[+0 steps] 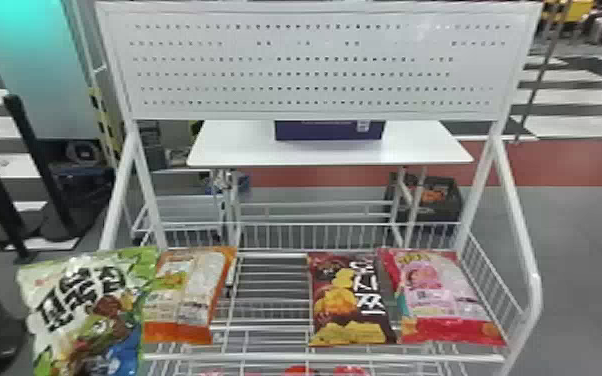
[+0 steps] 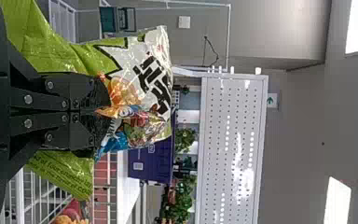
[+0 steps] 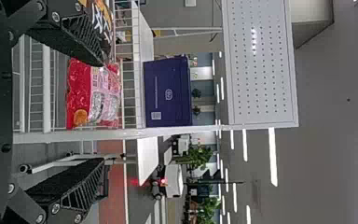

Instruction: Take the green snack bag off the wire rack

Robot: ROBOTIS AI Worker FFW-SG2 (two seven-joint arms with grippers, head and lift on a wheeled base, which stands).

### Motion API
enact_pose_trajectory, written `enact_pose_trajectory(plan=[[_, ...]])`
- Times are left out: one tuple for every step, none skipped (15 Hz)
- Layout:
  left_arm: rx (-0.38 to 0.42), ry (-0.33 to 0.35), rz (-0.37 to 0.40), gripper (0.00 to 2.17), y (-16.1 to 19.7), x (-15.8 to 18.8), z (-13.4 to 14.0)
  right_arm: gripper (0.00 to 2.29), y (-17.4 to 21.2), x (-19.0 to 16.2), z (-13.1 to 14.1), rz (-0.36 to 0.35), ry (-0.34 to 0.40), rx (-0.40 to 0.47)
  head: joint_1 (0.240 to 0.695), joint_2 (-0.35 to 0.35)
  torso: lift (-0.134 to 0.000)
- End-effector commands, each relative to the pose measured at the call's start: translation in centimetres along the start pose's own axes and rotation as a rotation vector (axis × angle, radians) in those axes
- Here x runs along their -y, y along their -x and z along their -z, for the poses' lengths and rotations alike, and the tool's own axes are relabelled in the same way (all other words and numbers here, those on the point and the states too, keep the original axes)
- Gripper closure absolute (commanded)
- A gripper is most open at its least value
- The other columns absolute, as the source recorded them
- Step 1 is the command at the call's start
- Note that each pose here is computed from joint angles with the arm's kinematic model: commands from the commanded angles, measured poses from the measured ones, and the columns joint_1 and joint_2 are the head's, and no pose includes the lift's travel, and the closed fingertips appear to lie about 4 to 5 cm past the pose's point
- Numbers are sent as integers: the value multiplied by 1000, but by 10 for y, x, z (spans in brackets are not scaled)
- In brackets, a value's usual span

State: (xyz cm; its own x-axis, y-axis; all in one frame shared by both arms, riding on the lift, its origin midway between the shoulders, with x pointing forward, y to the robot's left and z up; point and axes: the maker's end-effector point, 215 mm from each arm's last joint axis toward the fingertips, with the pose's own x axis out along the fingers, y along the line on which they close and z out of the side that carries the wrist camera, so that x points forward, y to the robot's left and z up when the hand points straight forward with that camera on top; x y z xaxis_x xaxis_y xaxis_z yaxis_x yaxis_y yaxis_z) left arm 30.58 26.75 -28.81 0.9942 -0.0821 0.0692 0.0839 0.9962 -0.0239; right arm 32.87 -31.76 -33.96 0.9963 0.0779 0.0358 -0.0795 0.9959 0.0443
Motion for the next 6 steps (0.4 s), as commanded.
enact_pose_trajectory(plan=[[-2, 0, 0, 1433, 0, 0, 1, 174, 0, -1, -1, -2, -1, 0, 499, 0, 0], [-2, 0, 0, 1433, 0, 0, 1, 174, 1, -1, -1, -1, 0, -1, 499, 0, 0], [-2, 0, 0, 1433, 0, 0, 1, 174, 1, -1, -2, -3, 1, 2, 499, 0, 0], [-2, 0, 0, 1433, 0, 0, 1, 174, 2, -1, -1, -2, 0, 1, 499, 0, 0], [-2, 0, 0, 1433, 0, 0, 1, 174, 2, -1, -2, -2, 1, 4, 499, 0, 0], [-2, 0, 0, 1433, 0, 0, 1, 174, 1, -1, -3, -4, 1, 5, 499, 0, 0]])
